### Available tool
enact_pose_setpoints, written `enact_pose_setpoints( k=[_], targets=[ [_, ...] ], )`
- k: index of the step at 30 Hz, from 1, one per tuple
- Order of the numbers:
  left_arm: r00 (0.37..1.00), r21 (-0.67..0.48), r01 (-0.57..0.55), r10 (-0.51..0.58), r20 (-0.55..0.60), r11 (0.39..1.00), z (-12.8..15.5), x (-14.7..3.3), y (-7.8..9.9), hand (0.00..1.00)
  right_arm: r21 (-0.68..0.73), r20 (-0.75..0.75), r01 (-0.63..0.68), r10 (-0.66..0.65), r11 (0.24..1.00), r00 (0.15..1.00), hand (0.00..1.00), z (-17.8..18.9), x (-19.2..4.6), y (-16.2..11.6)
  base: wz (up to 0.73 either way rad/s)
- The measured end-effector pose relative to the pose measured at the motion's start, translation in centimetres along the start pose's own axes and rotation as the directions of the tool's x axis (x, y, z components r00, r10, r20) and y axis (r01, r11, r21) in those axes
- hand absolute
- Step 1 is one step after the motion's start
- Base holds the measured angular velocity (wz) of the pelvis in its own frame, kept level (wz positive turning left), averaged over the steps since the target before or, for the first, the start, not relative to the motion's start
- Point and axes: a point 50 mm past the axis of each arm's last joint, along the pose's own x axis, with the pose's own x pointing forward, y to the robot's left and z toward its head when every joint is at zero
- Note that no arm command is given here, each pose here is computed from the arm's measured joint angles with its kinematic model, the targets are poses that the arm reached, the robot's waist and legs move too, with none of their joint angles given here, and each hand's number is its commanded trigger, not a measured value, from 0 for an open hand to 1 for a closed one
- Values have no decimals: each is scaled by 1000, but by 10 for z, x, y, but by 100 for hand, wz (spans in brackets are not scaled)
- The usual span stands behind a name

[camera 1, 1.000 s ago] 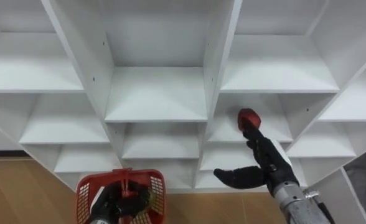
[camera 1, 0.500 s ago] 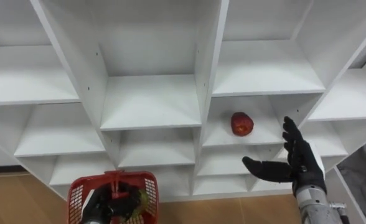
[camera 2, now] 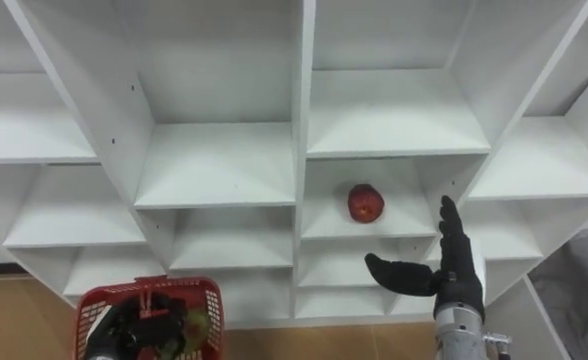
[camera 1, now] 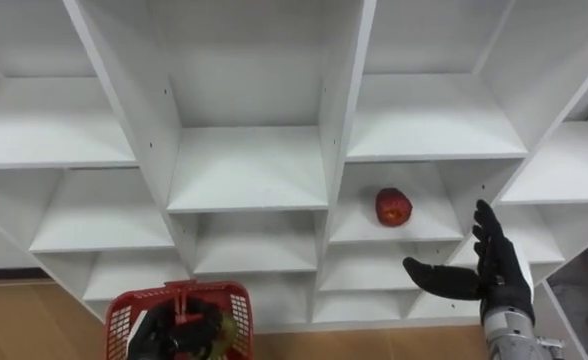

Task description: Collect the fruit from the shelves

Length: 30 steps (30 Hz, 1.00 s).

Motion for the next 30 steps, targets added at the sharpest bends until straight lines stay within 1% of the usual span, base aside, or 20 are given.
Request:
enact_pose_setpoints(
  k=[5,9,11,16,19,21,23,27,30],
  targets=[
    [1000,-2,16,-16,-2,1000,0,0,0,100,-21,2,-20,20,1000,1000,0,1,4,-5,3],
    [1000,15,20,-20,1,1000,1,0,1,100,-42,-15,-20,19,999,1000,0,3,19,-7,17],
    [999,37,38,-38,-5,999,0,0,0,100,-68,-50,-13,10,998,999,0,-1,29,-11,19],
    [1000,22,30,-30,-4,999,1,0,3,100,-64,-81,-3,-2,998,997,0,-2,39,-11,12],
    [1000,15,13,-13,-19,1000,-1,1,8,100,-59,-85,18,-23,998,996,0,3,49,-16,4],
    [999,5,-2,2,-35,1000,-4,1,13,100,-82,-66,42,-47,996,997,0,11,55,-25,12],
    [999,12,-9,9,-33,1000,-2,1,16,100,-85,-42,57,-61,995,997,0,20,61,-27,13],
    [1000,21,-16,17,-22,1000,4,5,17,100,-105,-15,79,-81,991,997,0,31,70,-25,10],
    [1000,27,-7,7,1,1000,13,9,13,100,-162,-13,105,-109,981,994,0,34,76,-26,6]
  ],
)
